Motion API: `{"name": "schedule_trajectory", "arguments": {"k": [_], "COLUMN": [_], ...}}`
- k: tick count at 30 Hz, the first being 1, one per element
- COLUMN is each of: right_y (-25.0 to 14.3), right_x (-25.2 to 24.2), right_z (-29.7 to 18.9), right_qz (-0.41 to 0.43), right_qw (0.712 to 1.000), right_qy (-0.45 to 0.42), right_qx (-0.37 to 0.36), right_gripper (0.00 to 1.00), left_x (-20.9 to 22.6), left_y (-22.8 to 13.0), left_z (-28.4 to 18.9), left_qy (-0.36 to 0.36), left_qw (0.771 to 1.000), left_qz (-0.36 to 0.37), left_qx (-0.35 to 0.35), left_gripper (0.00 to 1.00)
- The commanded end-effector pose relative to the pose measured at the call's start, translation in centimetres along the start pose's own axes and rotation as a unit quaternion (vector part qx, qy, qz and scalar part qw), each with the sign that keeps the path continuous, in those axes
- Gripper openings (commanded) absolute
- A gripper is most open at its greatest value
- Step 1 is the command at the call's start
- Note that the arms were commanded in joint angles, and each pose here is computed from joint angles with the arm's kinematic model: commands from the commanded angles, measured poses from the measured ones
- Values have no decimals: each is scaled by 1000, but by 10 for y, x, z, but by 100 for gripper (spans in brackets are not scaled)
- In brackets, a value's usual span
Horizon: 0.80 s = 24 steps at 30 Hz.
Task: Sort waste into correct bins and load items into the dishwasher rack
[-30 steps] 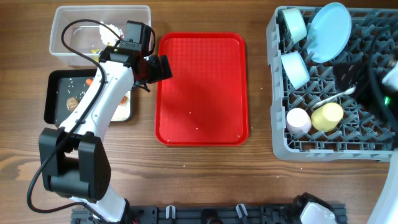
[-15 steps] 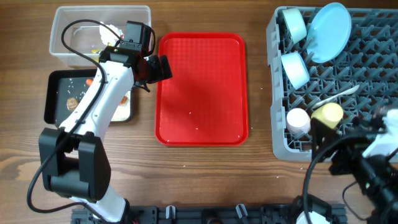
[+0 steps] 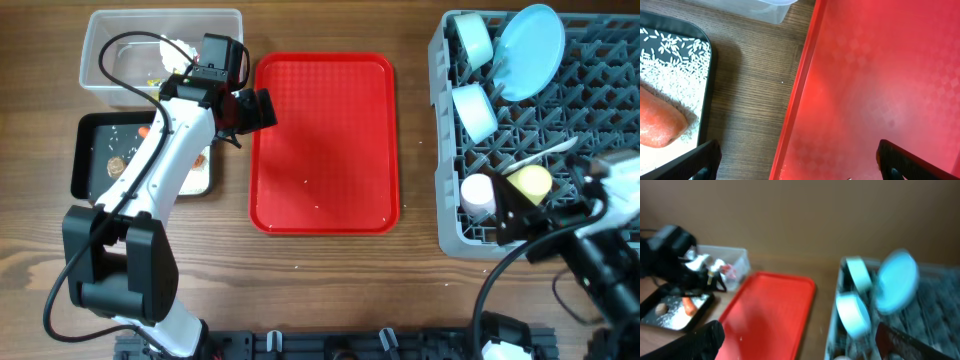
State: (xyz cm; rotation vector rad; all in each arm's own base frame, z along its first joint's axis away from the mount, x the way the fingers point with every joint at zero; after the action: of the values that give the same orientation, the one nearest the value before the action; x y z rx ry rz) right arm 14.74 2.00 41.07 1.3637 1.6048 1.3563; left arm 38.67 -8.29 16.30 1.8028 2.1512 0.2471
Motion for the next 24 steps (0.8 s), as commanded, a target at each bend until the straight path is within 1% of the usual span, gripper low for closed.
{"name": "schedule_trajectory", "arguments": {"k": [1,5,10,12,19,24], "right_y": [-10,-31,-67,-85,-144,-178], "right_x": [8,14,1,-5,-15,-29], "right_z": [24,54,77,83,89,92], "right_qz": [-32,-49,42,65,63,135], "right_qw": [998,996,998,996,992,982], "right_qy": [53,75,35,25,23,-11], "right_qx": [-5,-12,-36,-53,-109,-134], "right_gripper": [100,100,100,100,100,100], "left_x": [1,1,1,1,1,1], "left_y": [2,2,2,2,2,2], "left_z": [-1,-1,-1,-1,-1,-1], "left_qy": [-1,-1,-1,-1,-1,-1], "left_qw": [1000,1000,1000,1000,1000,1000], "left_qz": [-10,-10,-10,-10,-10,-10], "left_qx": [-2,-2,-2,-2,-2,-2], "left_gripper": [100,100,100,100,100,100]}}
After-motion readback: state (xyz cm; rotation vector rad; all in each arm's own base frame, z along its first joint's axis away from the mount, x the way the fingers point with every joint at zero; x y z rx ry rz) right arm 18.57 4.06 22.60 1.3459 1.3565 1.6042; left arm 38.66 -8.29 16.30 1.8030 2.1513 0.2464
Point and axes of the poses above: each gripper's point midway between its finger pads, its own z axis out along the fingers, its own x axis along the line the jaws close on, y = z × x, the point moved 6 cm from there along -z, back along the fingers, and after that the axes turned 5 degrees about z, right-handed, at the moved point
